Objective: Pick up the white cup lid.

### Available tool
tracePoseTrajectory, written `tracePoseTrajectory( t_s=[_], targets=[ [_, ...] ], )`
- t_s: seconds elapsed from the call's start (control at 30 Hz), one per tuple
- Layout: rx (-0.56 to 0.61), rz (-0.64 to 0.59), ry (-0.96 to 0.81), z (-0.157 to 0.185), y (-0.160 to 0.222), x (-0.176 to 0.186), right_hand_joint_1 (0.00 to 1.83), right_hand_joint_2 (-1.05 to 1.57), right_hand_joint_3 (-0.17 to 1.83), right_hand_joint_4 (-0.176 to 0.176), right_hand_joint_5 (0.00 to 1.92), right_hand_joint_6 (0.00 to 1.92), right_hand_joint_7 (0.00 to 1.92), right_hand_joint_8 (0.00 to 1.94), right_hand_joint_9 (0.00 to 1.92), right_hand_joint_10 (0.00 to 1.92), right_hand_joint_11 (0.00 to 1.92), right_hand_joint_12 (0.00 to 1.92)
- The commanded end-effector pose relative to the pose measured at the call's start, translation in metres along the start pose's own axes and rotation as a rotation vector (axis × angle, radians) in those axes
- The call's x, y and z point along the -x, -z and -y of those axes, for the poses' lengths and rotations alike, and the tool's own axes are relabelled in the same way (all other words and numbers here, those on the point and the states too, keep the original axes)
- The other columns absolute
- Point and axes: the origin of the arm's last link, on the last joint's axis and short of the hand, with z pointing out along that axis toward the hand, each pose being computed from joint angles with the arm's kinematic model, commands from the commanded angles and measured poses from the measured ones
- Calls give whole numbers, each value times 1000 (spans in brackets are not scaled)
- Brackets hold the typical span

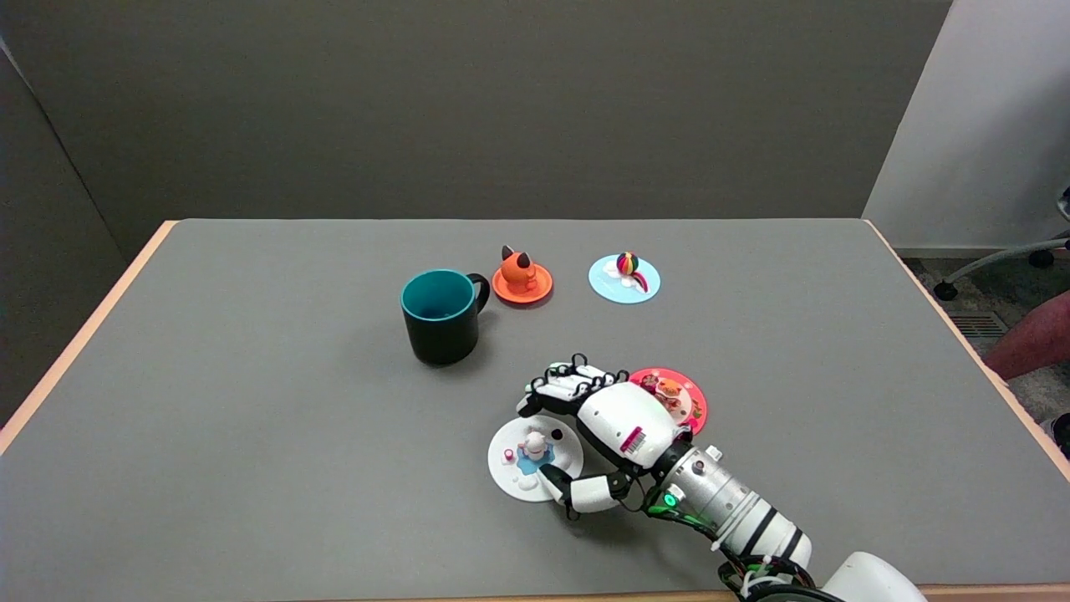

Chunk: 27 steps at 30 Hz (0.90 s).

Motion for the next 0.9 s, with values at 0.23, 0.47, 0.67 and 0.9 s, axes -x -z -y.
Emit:
tracePoseTrajectory(
  t_s=[0.23, 0.47, 0.67, 0.9],
  targets=[
    [13, 25, -15, 6, -8, 2, 922, 810, 754, -19, 378, 764, 310, 459, 432, 160, 303, 170],
    [28, 41, -22, 5, -11, 2, 914, 832, 741, -16, 396, 815, 290, 480, 437, 166, 308, 172],
    [30, 60, -18, 4, -12, 1, 927, 1198, 254, -5, 620, 1541, 260, 557, 430, 200, 302, 202],
    [33, 64, -19, 2, -13, 1, 951, 1179, 253, -13, 652, 1495, 272, 579, 435, 218, 310, 200]
  ],
)
